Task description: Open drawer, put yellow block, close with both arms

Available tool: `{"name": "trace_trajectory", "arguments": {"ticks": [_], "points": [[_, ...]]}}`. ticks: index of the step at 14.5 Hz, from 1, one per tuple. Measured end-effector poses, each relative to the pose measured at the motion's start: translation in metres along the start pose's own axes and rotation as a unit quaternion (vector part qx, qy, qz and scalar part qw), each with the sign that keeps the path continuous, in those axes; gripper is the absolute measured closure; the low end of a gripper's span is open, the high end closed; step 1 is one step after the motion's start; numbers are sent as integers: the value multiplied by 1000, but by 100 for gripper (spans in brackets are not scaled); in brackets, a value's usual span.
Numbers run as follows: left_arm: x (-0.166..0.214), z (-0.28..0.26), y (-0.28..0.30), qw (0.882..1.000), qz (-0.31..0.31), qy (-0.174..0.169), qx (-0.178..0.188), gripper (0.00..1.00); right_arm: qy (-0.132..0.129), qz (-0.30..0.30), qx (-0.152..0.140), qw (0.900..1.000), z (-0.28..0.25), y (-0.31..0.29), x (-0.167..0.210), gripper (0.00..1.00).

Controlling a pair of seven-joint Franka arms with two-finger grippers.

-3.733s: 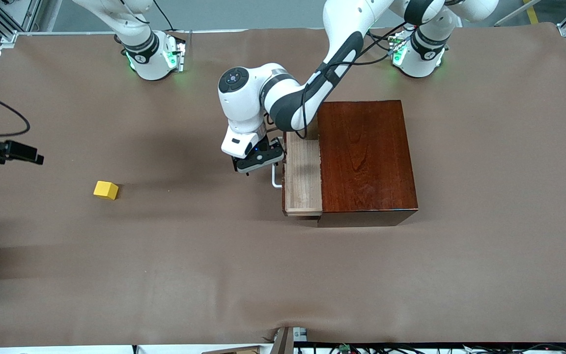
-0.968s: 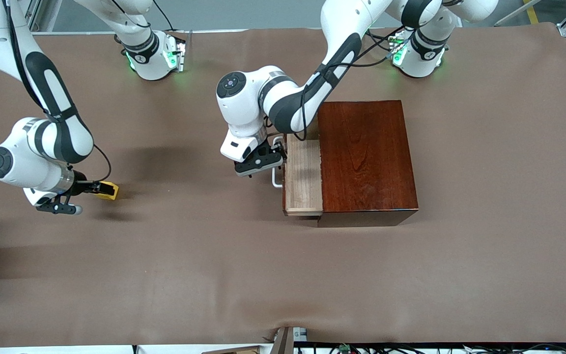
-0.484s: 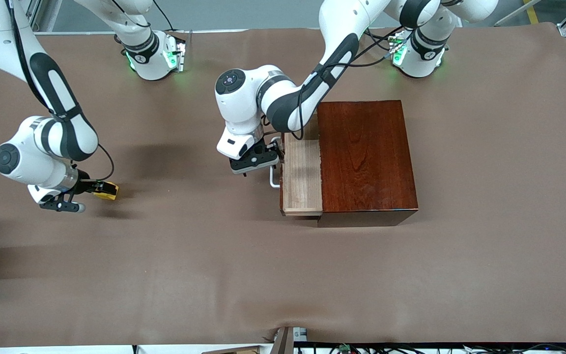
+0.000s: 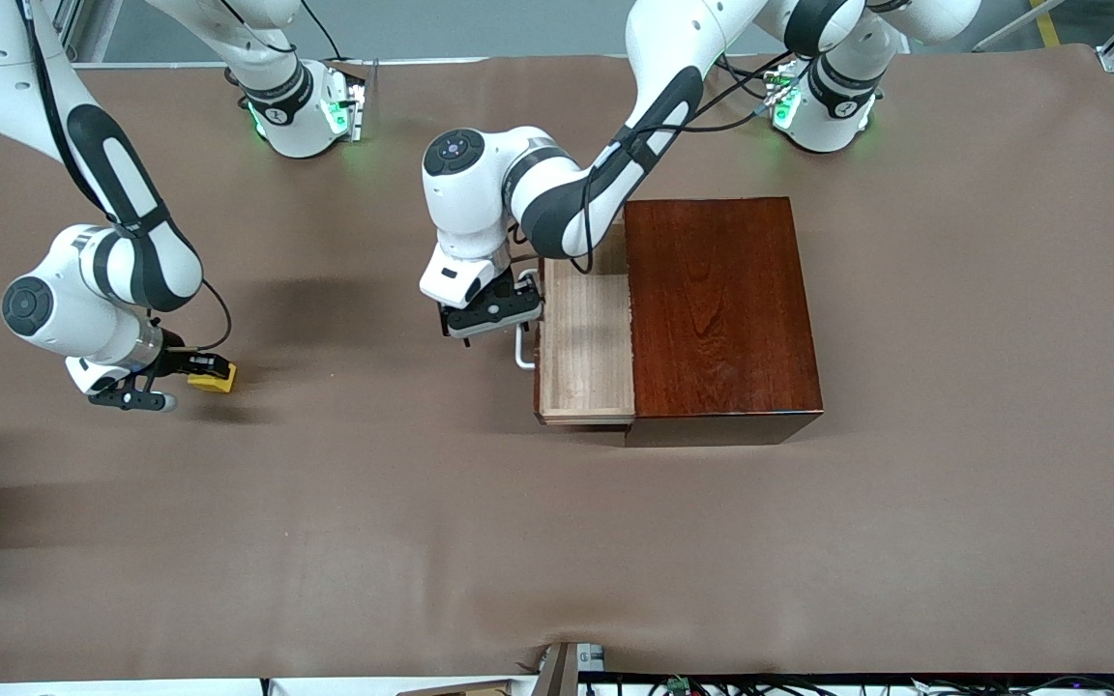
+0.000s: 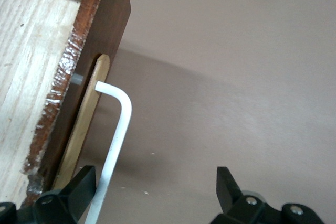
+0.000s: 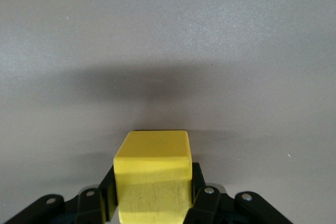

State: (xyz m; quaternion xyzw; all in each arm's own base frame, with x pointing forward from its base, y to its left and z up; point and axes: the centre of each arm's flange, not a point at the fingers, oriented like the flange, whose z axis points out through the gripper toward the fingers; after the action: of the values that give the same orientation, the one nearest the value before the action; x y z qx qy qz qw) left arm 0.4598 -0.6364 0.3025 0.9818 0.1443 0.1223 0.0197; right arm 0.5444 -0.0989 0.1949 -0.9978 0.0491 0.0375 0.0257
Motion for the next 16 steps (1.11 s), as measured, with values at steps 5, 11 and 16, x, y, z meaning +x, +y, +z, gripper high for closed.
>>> {"name": "trace_trajectory", "arguments": {"ticks": [5, 11, 16], "points": [[-1, -1, 0, 1000, 0, -2, 3, 0, -5, -1, 2, 1000, -1, 24, -3, 44], [-12, -76, -8, 998, 24, -40, 52, 0, -27, -9, 8, 1000, -61, 16, 11, 44], [70, -216, -77, 991, 78, -70, 82, 0, -31, -11, 11, 999, -107, 10, 17, 44]]}}
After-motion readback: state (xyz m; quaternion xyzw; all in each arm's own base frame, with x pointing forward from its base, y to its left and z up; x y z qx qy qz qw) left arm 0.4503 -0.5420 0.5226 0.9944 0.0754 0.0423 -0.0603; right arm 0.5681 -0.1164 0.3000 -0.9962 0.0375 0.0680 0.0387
